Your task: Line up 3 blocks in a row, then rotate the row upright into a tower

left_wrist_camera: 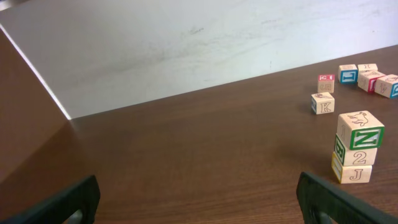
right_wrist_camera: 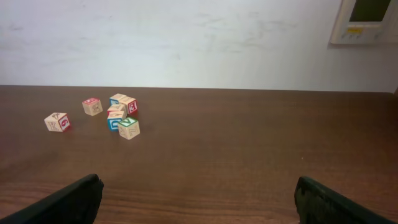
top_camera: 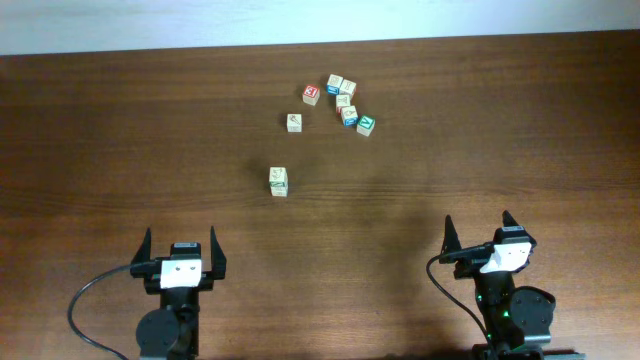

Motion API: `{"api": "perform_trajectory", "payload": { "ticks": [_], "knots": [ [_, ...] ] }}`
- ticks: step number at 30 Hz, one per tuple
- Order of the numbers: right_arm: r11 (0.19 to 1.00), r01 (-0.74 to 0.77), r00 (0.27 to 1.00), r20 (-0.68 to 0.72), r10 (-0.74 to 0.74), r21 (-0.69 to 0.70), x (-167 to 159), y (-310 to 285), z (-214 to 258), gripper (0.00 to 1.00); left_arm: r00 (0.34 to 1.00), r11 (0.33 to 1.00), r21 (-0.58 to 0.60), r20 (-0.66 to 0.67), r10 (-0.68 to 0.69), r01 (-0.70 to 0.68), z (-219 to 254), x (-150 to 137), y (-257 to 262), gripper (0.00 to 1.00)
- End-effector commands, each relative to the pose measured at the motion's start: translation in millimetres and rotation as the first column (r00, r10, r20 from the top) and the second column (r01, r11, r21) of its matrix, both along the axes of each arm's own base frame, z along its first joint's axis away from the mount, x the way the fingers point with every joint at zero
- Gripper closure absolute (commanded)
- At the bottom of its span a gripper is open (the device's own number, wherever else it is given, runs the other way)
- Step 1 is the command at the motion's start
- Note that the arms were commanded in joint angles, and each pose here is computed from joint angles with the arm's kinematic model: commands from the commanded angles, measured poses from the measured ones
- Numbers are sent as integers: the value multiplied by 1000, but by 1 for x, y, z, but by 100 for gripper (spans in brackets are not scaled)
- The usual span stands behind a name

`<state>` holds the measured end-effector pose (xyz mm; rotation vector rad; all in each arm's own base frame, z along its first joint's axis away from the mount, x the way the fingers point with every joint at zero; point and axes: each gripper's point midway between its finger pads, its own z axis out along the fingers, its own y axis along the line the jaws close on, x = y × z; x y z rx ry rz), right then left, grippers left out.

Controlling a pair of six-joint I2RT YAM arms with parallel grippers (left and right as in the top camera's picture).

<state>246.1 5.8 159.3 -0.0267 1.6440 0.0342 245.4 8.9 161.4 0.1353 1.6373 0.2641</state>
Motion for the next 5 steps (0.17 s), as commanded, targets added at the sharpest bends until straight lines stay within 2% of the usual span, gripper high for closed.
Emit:
{"api": "perform_trajectory", "payload": {
  "ticks": [1,5],
  "knots": [
    [1000,-1,1000,0,1,1,0,1,-2,2,1000,1000,9,5,8,-8,-1,0,2,1],
    [1000,-1,1000,0,1,1,0,1,-2,2,1000,1000,9,5,8,-8,0,0,2,1]
  ]
}}
